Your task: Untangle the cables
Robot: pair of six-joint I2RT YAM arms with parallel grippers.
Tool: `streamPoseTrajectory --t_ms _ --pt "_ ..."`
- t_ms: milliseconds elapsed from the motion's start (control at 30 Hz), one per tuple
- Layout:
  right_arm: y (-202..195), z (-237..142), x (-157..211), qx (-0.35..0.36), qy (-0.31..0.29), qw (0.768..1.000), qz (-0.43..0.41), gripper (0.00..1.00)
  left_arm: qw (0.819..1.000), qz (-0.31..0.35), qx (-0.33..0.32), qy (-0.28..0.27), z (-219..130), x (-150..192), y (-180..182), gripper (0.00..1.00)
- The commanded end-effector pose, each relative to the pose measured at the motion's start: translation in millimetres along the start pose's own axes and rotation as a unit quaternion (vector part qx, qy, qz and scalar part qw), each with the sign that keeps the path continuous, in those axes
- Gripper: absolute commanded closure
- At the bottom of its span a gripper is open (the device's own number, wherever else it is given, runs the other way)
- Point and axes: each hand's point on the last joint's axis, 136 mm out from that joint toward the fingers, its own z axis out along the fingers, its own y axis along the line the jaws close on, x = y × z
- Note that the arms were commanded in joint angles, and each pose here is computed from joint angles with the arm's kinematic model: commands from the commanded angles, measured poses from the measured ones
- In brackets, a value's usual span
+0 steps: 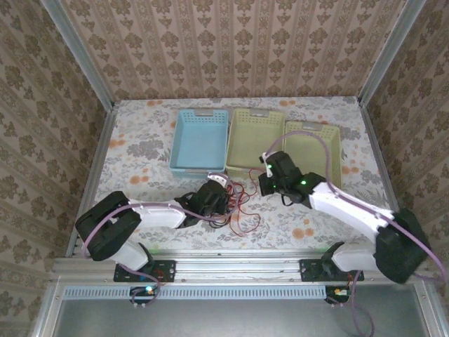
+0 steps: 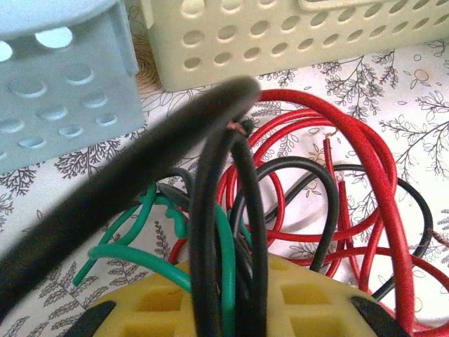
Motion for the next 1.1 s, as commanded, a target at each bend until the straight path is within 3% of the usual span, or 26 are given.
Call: streamPoseTrajectory --t_ms 0,167,333,600,767,1067 --pt "-17 -35 -40 0.026 -0.073 0.997 0.031 1.00 0.997 0.010 -0.049 0.064 7 39 24 1.00" --pt "-46 -103 -99 0.052 -0.194 0.977 0.076 1.00 0.996 0.011 -0.052 0.072 10 44 25 1.00" --pt "-73 -178 -148 0.067 -0.310 0.943 0.105 1.00 0.995 0.012 -0.055 0.080 12 47 25 1.00" --pt "-108 -248 -183 0.108 -0.396 0.902 0.129 1.00 0.994 0.011 -0.061 0.089 14 54 28 1.00" --pt "-138 -229 -169 0.154 -0.368 0.902 0.167 1.00 0.994 0.014 -0.060 0.089 15 54 27 1.00" --pt "-183 -119 -87 0.175 -0.236 0.910 0.293 1.00 0.995 0.021 -0.053 0.084 11 47 22 1.00"
